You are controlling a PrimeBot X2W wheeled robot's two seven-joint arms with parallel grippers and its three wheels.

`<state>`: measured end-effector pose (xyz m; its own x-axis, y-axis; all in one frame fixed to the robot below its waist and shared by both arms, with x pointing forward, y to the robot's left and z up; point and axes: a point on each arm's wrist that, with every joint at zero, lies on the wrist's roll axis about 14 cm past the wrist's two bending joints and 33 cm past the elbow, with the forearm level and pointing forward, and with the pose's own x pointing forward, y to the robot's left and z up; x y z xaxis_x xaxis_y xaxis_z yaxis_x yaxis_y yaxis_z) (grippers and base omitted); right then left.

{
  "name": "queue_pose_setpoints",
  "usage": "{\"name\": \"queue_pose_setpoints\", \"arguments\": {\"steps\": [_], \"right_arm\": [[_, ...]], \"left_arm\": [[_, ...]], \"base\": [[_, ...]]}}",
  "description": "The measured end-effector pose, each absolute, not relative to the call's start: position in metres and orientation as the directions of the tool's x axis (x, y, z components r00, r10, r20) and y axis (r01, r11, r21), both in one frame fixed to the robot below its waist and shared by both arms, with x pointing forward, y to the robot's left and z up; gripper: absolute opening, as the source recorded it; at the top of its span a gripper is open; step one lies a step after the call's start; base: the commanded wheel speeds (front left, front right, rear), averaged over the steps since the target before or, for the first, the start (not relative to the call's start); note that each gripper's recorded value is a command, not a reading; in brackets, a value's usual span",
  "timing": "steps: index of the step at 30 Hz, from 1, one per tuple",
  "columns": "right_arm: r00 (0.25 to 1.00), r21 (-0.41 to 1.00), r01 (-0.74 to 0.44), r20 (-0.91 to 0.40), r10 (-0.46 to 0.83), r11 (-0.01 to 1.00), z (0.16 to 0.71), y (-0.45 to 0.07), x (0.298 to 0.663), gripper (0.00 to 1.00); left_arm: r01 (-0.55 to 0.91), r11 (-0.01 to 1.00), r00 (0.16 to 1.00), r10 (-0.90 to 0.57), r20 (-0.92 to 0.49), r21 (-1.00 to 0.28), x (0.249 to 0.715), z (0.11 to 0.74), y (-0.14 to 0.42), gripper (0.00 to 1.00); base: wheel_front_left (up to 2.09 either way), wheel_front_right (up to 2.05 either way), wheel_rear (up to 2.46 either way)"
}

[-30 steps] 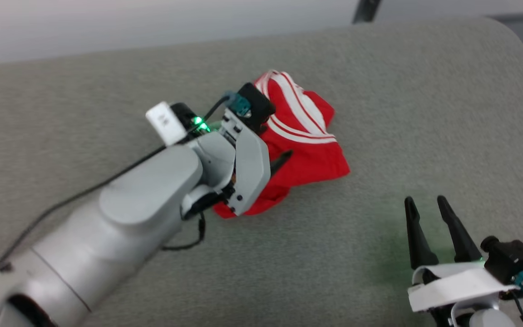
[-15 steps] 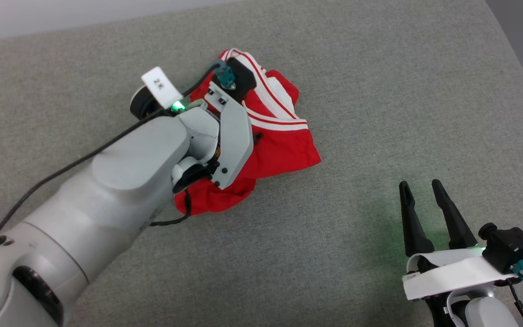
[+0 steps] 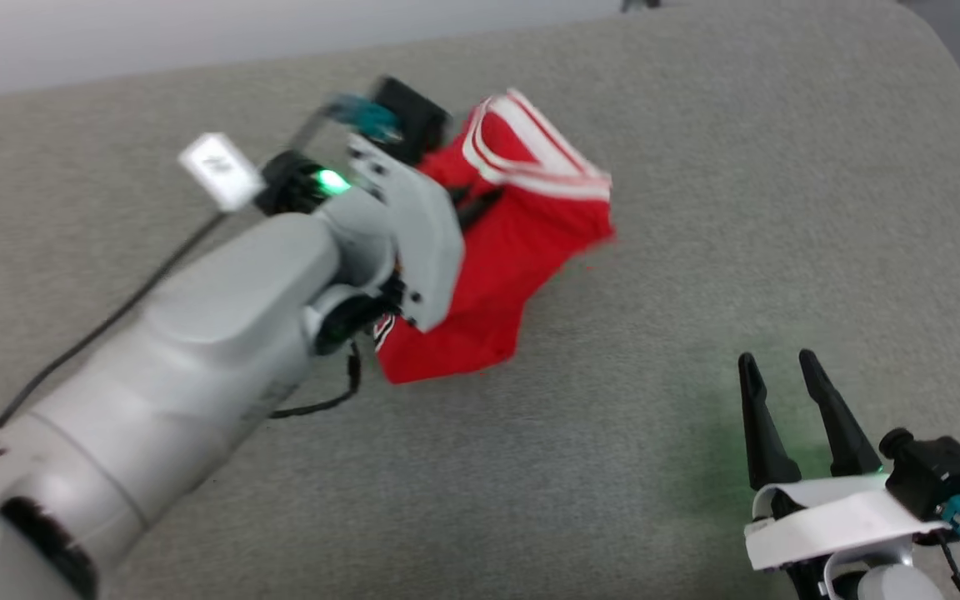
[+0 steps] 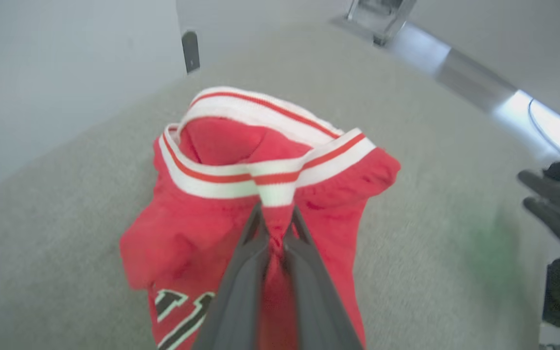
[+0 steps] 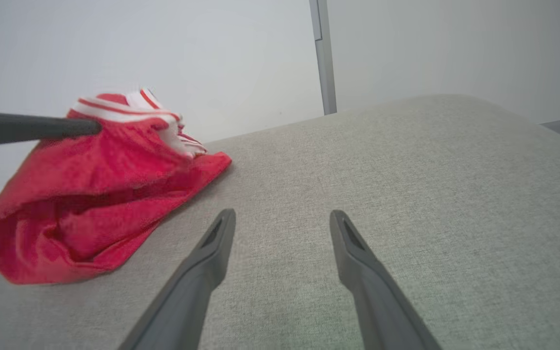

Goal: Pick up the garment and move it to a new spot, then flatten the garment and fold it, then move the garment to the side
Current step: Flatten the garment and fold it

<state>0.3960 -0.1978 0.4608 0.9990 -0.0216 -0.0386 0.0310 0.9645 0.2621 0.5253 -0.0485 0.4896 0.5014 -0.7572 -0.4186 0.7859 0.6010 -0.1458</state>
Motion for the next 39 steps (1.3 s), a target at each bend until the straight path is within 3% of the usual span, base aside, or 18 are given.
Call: {"name": "queue_pose_setpoints", "arguments": {"steps": [6, 12, 17, 18, 19, 20, 32, 39], "right_arm": [[0.999, 0.263, -0.011, -0.032, 0.02, 0.965, 0.463, -0.184, 0.394, 1.0], [0.998, 0.256, -0.056, -0.008, 0.06, 0.965, 0.469, -0.174, 0.4, 1.0], [0.996, 0.25, -0.082, -0.002, 0.085, 0.965, 0.47, -0.168, 0.403, 1.0], [0.996, 0.25, -0.085, -0.002, 0.088, 0.965, 0.47, -0.167, 0.404, 1.0], [0.996, 0.249, -0.088, -0.002, 0.091, 0.965, 0.47, -0.167, 0.404, 1.0], [0.996, 0.247, -0.09, -0.002, 0.093, 0.965, 0.47, -0.166, 0.405, 1.0], [0.995, 0.252, -0.101, -0.001, 0.104, 0.963, 0.47, -0.161, 0.405, 1.0], [0.995, 0.266, -0.098, -0.008, 0.104, 0.959, 0.468, -0.159, 0.403, 1.0]], "left_arm": [[0.639, 0.699, 0.61, -0.715, -0.342, -0.321, 0.521, 0.494, 0.007, 0.0], [0.341, 0.781, 0.73, -0.57, -0.376, -0.523, 0.512, 0.463, 0.081, 0.0], [0.169, 0.81, 0.772, -0.463, -0.436, -0.561, 0.503, 0.438, 0.125, 0.01], [0.143, 0.819, 0.775, -0.441, -0.452, -0.555, 0.502, 0.432, 0.133, 0.12], [0.127, 0.831, 0.778, -0.422, -0.466, -0.541, 0.501, 0.428, 0.14, 0.43], [0.121, 0.85, 0.776, -0.403, -0.485, -0.512, 0.5, 0.423, 0.147, 1.0], [0.283, 0.92, 0.823, -0.378, -0.424, -0.27, 0.531, 0.469, 0.161, 1.0], [0.462, 0.865, 0.724, -0.495, -0.48, -0.196, 0.53, 0.471, 0.105, 1.0]], "base": [[0.0, 0.0, 0.0], [0.0, 0.0, 0.0], [0.0, 0.0, 0.0], [0.0, 0.0, 0.0], [0.0, 0.0, 0.0], [0.0, 0.0, 0.0], [0.0, 0.0, 0.0], [0.0, 0.0, 0.0]]}}
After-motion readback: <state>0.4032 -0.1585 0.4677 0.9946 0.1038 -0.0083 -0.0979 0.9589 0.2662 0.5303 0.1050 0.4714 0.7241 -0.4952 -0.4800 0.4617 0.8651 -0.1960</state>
